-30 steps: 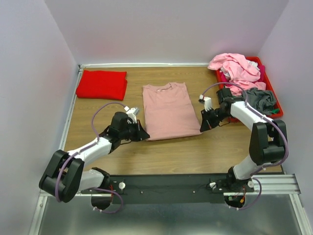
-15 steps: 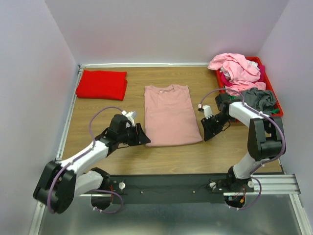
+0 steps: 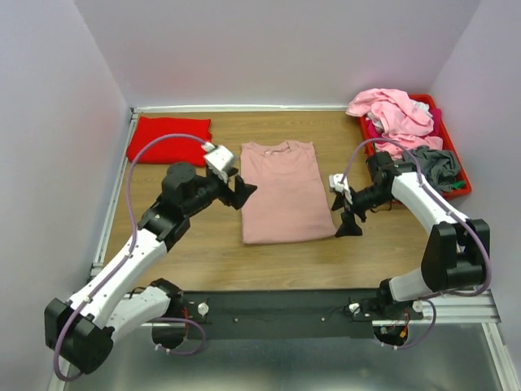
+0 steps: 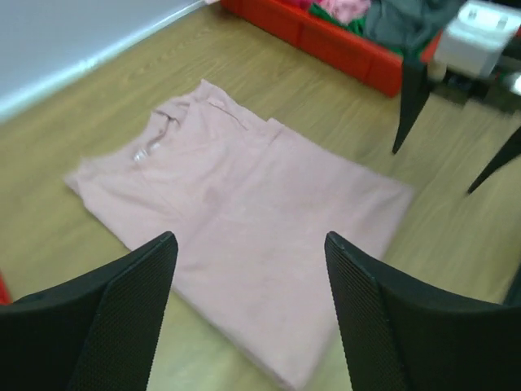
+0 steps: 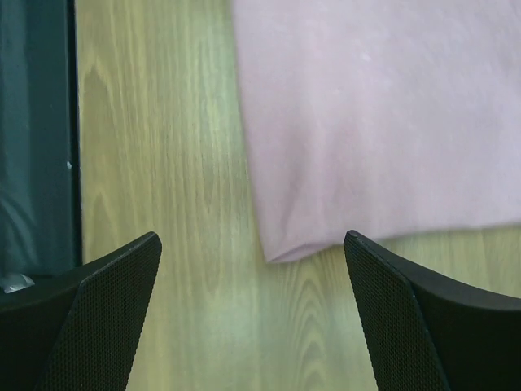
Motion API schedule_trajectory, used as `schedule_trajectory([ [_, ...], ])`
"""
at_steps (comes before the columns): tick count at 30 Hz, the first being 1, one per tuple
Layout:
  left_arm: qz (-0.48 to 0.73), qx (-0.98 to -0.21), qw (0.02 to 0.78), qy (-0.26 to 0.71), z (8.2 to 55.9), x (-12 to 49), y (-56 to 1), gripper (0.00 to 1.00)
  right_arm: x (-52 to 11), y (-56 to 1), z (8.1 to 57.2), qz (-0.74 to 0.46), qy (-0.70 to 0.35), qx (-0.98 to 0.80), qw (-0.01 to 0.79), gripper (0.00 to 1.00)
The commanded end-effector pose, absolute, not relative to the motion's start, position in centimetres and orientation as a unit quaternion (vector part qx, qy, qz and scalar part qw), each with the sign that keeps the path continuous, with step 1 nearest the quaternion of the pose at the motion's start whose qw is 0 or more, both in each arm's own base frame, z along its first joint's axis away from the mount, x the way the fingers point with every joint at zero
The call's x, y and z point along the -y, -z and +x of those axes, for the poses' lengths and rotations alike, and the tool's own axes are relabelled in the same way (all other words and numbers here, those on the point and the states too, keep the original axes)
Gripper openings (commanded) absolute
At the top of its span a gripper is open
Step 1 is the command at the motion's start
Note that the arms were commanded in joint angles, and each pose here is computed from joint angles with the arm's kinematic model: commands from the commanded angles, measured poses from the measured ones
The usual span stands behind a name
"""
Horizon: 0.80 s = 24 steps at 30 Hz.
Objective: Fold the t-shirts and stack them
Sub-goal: Fold the tshirt
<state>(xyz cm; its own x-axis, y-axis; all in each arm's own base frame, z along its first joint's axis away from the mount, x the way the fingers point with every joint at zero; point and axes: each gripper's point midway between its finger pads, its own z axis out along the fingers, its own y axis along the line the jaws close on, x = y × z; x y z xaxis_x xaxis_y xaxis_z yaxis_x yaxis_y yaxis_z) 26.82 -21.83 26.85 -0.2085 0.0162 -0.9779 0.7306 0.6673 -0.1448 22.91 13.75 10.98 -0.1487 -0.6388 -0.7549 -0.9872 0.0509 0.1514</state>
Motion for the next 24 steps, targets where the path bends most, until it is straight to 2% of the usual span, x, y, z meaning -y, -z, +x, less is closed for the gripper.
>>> schedule_trajectory([
  [1, 0.542, -0.601, 0.573, 0.128, 25.8, 22.5, -22.9, 0.78, -15.3, -10.3, 22.4, -0.708, -0.314, -0.549, 0.315, 1.00],
  [2, 0.644, -0.527, 0.548, 0.089, 23.3, 23.2, -19.7, 0.78, -15.2, -9.6, 22.0, -0.710, -0.313, -0.552, 0.306, 1.00],
  [3, 0.672, -0.504, 0.537, 0.084, 22.1, 23.2, -18.2, 0.78, -15.4, -9.0, 22.0, -0.722, -0.300, -0.547, 0.299, 0.98],
  [6, 0.699, -0.477, 0.524, 0.093, 19.5, 23.0, -15.1, 0.74, -15.5, -7.3, 22.0, -0.723, -0.269, -0.563, 0.297, 0.95],
  [9, 0.717, -0.447, 0.527, 0.096, 17.7, 23.3, -14.0, 0.75, -15.2, -5.4, 22.1, -0.737, -0.217, -0.569, 0.294, 0.94],
  [13, 0.739, -0.458, 0.492, 0.047, 18.1, 23.2, -10.8, 0.77, -15.2, -4.6, 23.2, -0.733, -0.195, -0.581, 0.296, 0.91],
  [17, 0.755, -0.453, 0.472, 0.046, 17.8, 24.2, -9.2, 0.79, -15.6, -4.3, 23.8, -0.734, -0.186, -0.578, 0.304, 0.91],
  [24, 0.772, -0.485, 0.411, -0.017, 19.0, 22.2, -4.9, 0.81, -15.3, -3.4, 24.3, -0.740, -0.168, -0.580, 0.298, 0.89],
])
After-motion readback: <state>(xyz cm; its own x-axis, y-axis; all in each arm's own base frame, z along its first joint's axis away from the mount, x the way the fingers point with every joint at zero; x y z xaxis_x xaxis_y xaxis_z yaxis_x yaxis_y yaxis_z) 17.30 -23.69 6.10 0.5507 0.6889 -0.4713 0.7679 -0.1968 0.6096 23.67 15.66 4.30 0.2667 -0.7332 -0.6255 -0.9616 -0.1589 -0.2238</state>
